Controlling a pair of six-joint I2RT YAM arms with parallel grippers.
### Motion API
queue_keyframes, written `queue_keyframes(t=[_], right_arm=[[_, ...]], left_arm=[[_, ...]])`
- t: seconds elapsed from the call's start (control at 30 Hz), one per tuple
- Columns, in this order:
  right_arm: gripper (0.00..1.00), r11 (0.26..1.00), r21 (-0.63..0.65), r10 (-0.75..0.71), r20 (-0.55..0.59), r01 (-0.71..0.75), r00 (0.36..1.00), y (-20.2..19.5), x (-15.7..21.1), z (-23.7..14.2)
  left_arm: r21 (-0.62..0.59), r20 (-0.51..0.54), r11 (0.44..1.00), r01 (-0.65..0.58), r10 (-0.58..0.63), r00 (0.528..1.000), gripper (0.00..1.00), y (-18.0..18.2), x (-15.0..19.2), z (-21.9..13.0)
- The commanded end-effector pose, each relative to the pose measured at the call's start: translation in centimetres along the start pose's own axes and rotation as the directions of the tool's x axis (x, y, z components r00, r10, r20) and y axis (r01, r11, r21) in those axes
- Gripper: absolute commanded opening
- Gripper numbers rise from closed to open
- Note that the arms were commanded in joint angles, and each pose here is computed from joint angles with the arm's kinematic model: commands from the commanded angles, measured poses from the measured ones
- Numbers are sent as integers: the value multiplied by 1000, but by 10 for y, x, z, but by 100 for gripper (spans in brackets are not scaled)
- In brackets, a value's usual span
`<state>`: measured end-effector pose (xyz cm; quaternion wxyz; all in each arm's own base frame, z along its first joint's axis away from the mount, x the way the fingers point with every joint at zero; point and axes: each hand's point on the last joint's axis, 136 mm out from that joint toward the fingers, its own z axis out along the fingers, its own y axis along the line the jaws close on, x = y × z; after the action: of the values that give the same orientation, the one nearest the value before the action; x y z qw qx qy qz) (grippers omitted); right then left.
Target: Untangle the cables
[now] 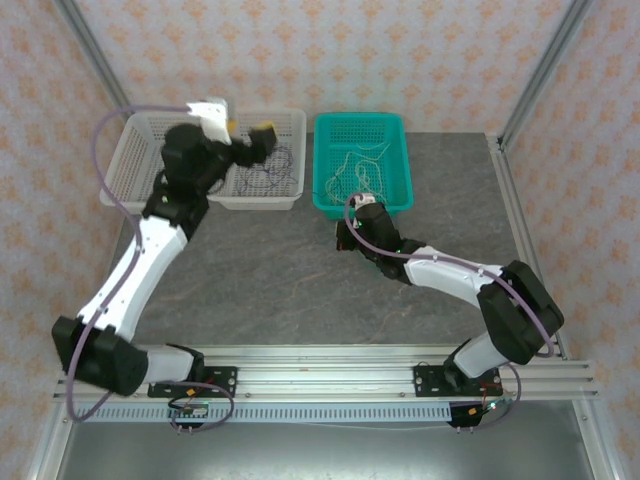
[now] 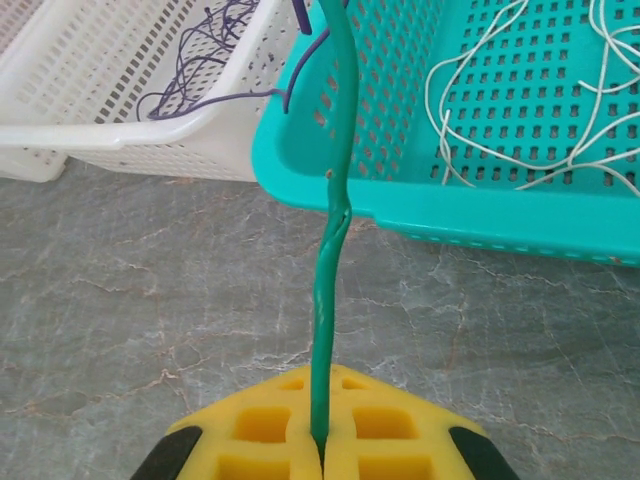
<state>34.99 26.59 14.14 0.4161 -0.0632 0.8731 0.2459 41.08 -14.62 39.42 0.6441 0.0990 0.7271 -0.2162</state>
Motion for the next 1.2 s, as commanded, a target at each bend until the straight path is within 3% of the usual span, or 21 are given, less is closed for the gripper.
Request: queue_keyframes(t=[0.0,0.4,0.67,0.83,0.93,1.0,1.07,1.1,1.17], right_arm=[[0,999,-41,-7,0,7,1000,13,-9,-3],[0,986,-163,43,39,-36,998,38,-29,-33],[0,982,-180,56,20,-52,998,44,-33,-38],[0,980,-186,74,18,-70,997,46,-35,-40],[0,981,-179,81,25,-75,996,45,-38,-42],[0,982,-169,87,32,-80,996,44,-39,-43],[0,985,-145,95,31,-89,995,39,-39,-43],[0,987,-131,95,28,-91,995,36,-37,-43],[0,991,-100,90,15,-88,996,28,-30,-41]], left_arm=[[203,-74,958,-201,219,973,93,-45,72,9],[247,-168,915,-319,364,916,90,-46,170,35],[253,-157,919,-303,348,924,90,-56,183,87],[101,-150,951,-291,304,941,89,-35,183,122],[54,-147,958,-281,286,947,73,-28,179,134],[23,-140,961,-275,275,951,46,-24,175,138],[-14,-133,963,-271,267,955,8,-19,168,137],[-47,-131,964,-262,254,958,0,-14,162,136],[-135,-142,968,-213,194,971,0,7,147,133]])
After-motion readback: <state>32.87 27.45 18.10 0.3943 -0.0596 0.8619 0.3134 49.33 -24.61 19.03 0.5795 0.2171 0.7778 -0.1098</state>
